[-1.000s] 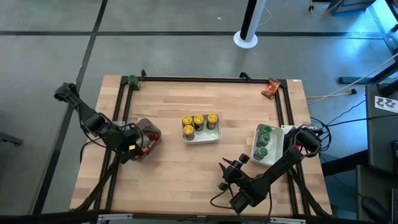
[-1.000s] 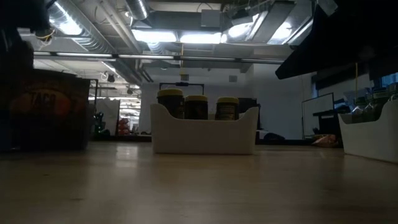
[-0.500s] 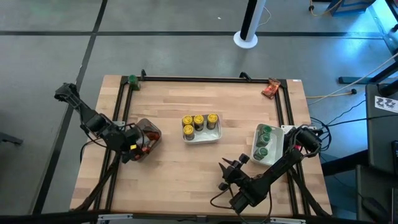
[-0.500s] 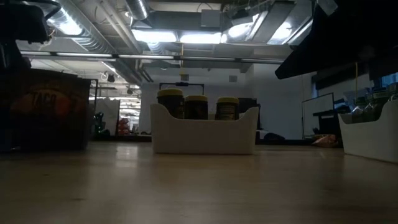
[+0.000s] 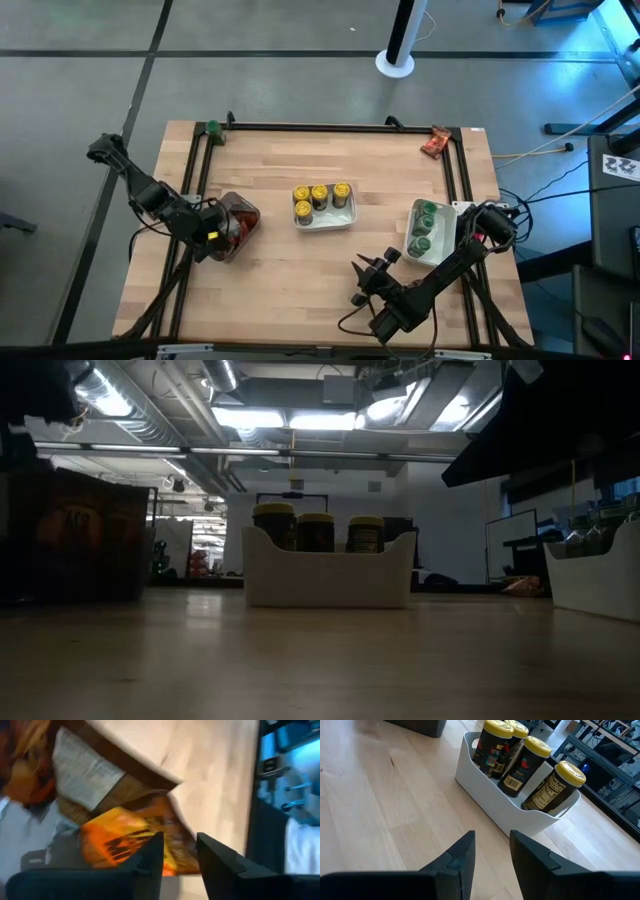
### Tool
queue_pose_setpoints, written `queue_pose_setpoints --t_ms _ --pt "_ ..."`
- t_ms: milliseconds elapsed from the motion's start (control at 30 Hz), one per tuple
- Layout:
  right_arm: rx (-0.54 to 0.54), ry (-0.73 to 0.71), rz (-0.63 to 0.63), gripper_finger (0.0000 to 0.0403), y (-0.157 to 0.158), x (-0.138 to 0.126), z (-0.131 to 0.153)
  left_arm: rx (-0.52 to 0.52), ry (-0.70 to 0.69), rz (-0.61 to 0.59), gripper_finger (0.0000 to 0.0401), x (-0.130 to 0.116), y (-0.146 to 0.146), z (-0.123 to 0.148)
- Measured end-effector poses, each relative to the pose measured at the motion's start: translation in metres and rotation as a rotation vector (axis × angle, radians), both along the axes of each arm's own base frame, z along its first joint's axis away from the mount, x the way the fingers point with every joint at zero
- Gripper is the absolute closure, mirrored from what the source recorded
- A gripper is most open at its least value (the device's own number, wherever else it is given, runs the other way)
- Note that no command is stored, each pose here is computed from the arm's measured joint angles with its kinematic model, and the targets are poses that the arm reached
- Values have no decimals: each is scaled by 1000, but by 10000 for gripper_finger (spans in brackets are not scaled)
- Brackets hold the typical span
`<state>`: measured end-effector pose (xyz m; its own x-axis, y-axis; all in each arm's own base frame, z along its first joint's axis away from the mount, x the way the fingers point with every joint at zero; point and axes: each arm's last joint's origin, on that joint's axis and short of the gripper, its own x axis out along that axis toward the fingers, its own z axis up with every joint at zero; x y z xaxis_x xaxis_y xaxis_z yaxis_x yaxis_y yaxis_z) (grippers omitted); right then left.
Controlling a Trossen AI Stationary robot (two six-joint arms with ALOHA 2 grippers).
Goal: Sort spices by type
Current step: Put the left orange seasoning pack into the black bin, then put the green seasoning bottle into the right white bin
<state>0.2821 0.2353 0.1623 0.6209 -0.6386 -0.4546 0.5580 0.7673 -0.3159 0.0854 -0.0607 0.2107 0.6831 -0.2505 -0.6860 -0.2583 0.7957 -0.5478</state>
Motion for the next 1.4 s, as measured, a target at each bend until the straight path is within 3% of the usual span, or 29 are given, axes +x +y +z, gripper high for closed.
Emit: queue_pose_setpoints --t_ms 300,500,667,933,1033,1167,1400 --pt "2 -2 0 282 0 0 0 4 -75 12 279 -7 10 49" --pt "2 -2 0 282 0 0 0 100 -215 64 278 -10 20 84" --pt "-5 -8 0 282 0 0 0 246 -350 135 278 -13 29 111" --pt "-18 5 7 282 -1 1 0 656 -472 281 278 -12 41 131" --pt "-16 7 1 282 -2 2 0 758 -486 285 278 -11 43 135" --pt "-6 8 -12 282 -6 6 0 842 -496 270 278 -10 44 139" --pt "11 23 -24 282 -9 9 -1 919 -451 379 254 -8 51 140"
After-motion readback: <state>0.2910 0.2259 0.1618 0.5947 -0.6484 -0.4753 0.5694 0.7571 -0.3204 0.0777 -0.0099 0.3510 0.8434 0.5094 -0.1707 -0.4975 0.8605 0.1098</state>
